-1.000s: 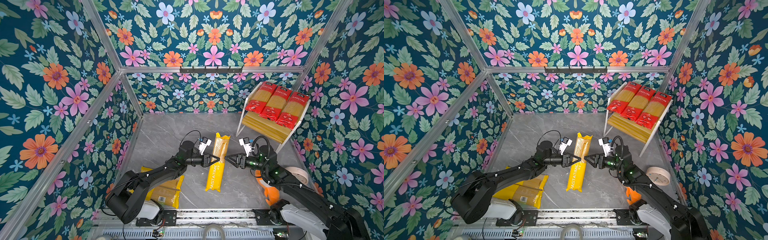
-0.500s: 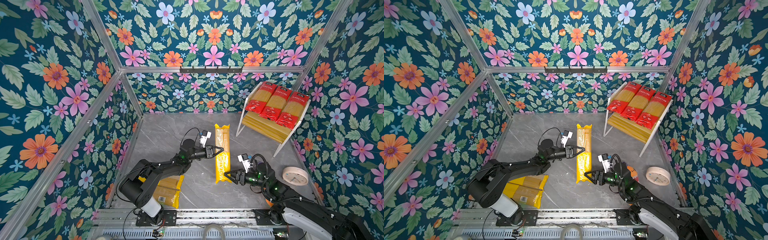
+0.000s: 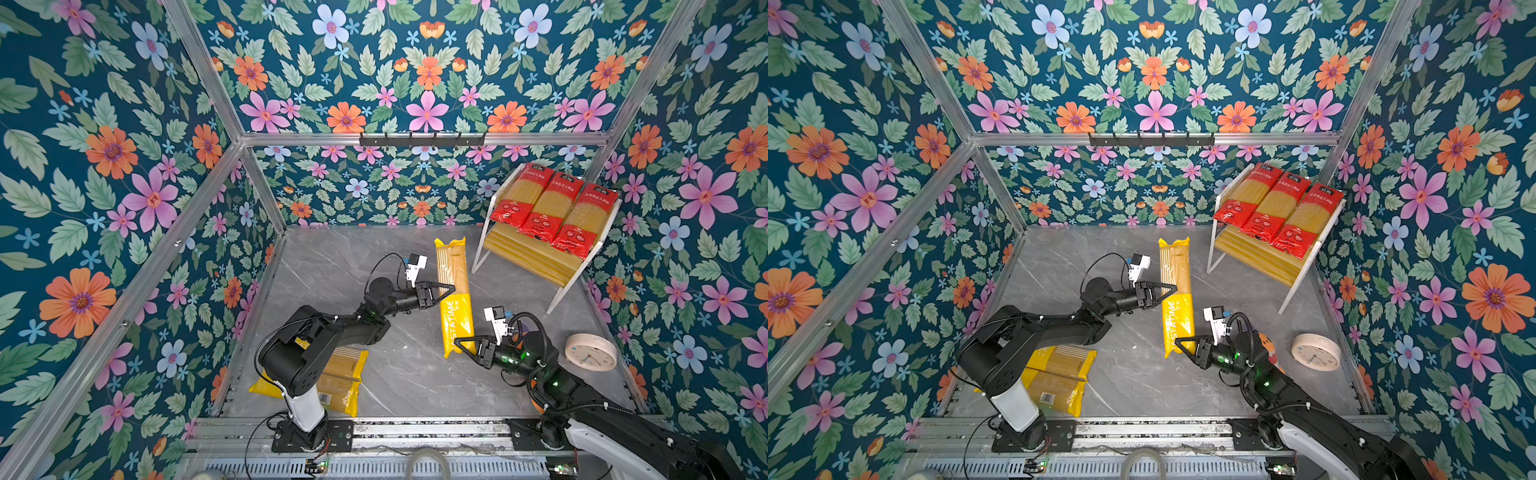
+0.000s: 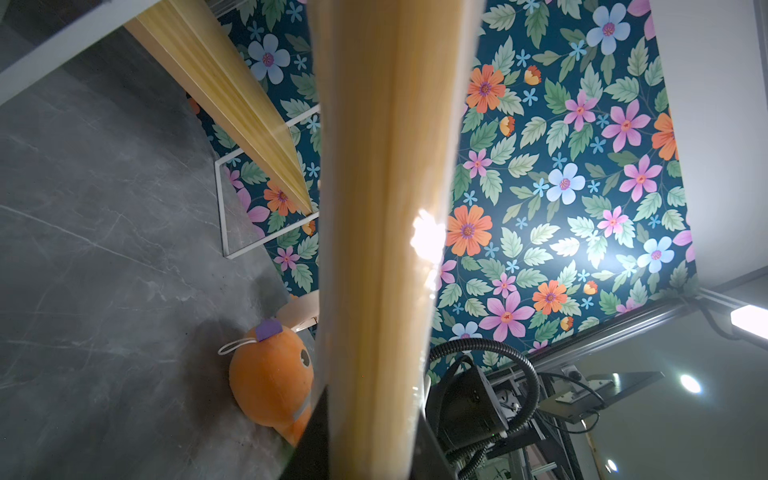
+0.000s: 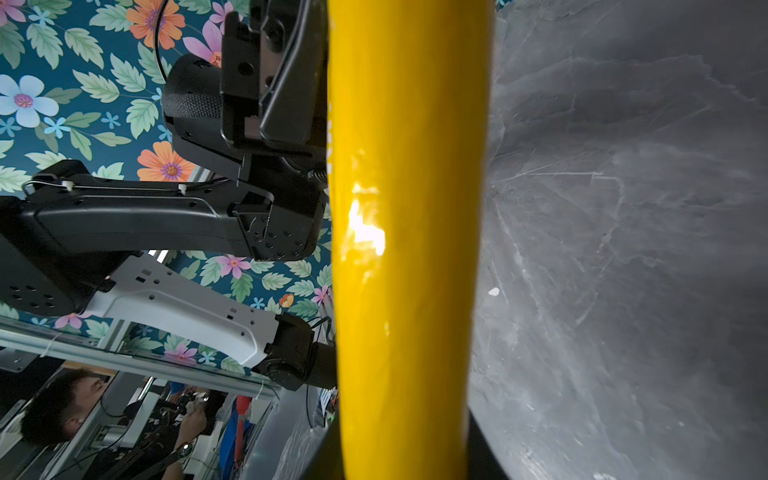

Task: Place and organize the pasta boxes and bags onto the shelf
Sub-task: 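Carry the yellow bag to the shelf with the right gripper while the left releases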

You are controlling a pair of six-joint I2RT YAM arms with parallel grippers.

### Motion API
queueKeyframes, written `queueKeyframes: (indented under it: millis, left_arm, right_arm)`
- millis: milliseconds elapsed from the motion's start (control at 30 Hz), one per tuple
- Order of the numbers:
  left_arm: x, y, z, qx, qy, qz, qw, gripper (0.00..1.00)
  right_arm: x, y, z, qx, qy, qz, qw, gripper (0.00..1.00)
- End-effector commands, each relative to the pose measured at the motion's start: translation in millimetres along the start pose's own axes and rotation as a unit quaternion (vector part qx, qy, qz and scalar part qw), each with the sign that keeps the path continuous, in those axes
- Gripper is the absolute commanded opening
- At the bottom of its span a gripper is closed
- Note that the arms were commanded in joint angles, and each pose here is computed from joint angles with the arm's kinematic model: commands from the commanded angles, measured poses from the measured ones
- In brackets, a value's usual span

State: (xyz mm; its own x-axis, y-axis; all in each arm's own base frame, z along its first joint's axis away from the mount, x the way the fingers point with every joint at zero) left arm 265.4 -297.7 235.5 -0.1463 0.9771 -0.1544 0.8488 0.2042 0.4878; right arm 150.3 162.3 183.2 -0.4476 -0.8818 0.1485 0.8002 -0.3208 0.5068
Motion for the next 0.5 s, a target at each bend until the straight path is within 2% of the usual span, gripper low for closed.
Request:
queueKeyframes:
  millis: [0,100,167,300,467]
  left_arm:
    - [-3.0,10.4,-12.2,-0.021,-0.029,-0.03,0.999,0.3]
    - [-4.4,11.4,-8.4,-0.014,-0.025,-0.035,0.999,0.41]
    - [-4.1,11.9,-6.3,-0.011,-0.021,-0.038,0.999,0.48]
    - [-1.0,10.3,-0.2,-0.006,-0.005,-0.044,0.999,0.59]
    - [8.4,5.8,9.9,0.001,0.022,-0.053,0.998,0.64]
  right_arm:
    - [2.9,11.5,5.2,-0.003,0.003,-0.053,0.999,0.16]
    - [7.3,16.0,4.1,-0.012,-0.01,-0.083,0.996,0.04]
    - [10.3,18.1,4.7,-0.018,-0.012,-0.1,0.995,0.0]
    - [15.1,21.3,5.8,-0.028,-0.019,-0.121,0.992,0.0]
    - [23.5,25.8,3.7,-0.042,-0.038,-0.16,0.986,0.0]
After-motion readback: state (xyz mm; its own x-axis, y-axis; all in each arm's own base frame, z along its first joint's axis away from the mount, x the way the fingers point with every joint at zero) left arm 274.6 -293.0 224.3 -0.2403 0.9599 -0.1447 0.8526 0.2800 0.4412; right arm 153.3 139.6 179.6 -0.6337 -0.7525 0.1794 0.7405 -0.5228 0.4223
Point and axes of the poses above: each gripper's point midway between its finger pads, its own x axis back along the fingers, its own z axis along the line the jaws close on, y = z × x, the point moved 8 cm from there along x, back along the fingers, and after that the axes turned 5 degrees about -x, right-handed, at the moved point
